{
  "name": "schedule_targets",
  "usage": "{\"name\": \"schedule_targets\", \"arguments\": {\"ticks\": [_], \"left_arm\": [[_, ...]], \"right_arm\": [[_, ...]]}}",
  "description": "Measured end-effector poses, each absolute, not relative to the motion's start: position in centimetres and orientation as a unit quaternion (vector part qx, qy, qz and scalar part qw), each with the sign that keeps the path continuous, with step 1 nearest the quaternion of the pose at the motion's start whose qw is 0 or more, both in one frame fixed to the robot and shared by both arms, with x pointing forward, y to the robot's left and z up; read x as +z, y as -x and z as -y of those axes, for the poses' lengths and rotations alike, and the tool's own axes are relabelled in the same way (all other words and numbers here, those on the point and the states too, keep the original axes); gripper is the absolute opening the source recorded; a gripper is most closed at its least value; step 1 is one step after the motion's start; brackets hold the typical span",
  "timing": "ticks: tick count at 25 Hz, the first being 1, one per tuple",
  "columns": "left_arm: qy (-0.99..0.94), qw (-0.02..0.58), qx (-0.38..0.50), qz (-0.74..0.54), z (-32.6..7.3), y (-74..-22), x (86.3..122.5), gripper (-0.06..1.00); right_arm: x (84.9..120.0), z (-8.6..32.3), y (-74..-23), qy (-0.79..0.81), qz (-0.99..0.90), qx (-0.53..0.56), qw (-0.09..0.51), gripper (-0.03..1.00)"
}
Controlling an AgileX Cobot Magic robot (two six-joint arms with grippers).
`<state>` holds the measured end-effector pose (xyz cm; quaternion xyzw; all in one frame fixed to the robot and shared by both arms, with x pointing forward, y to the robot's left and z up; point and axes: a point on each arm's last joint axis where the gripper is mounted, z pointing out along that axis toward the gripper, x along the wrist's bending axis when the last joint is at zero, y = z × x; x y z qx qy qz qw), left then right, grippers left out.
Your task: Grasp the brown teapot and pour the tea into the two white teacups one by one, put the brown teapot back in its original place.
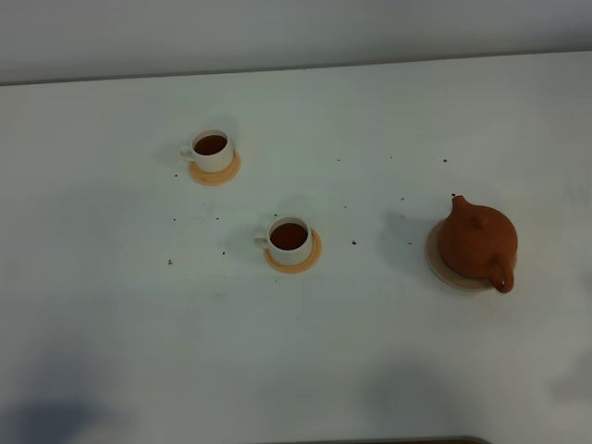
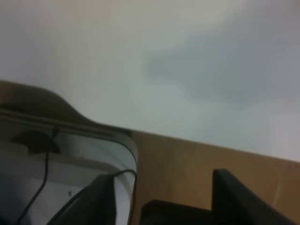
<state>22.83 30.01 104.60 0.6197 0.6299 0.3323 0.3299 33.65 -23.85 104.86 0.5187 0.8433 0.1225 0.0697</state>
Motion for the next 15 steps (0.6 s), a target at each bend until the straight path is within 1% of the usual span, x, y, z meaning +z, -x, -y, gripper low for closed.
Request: {"name": "schedule_targets", "arguments": {"ticks": [4,8,12,15], "left_arm": [[-0.620,0.330,0.332,-0.630,-30.0,-22.8,104.6,0.25],[-0.620,0.330,0.332,-0.630,-30.0,-22.8,104.6,0.25],[-0.620,0.330,0.332,-0.630,-30.0,-22.8,104.6,0.25],[-0.620,0.330,0.332,-0.630,-30.0,-22.8,104.6,0.25]], "right_arm": [[104.5,25.9,-30.4,-0.508,-0.837,0.177,0.096,0.45],[104.3,27.0,-28.6,-0.500,-0.830,0.217,0.117,0.45],[104.4,27.3,-28.2,-0.495,-0.824,0.241,0.131,0.45],[104.0,27.1,-28.9,-0.481,-0.820,0.268,0.161,0.45]]}}
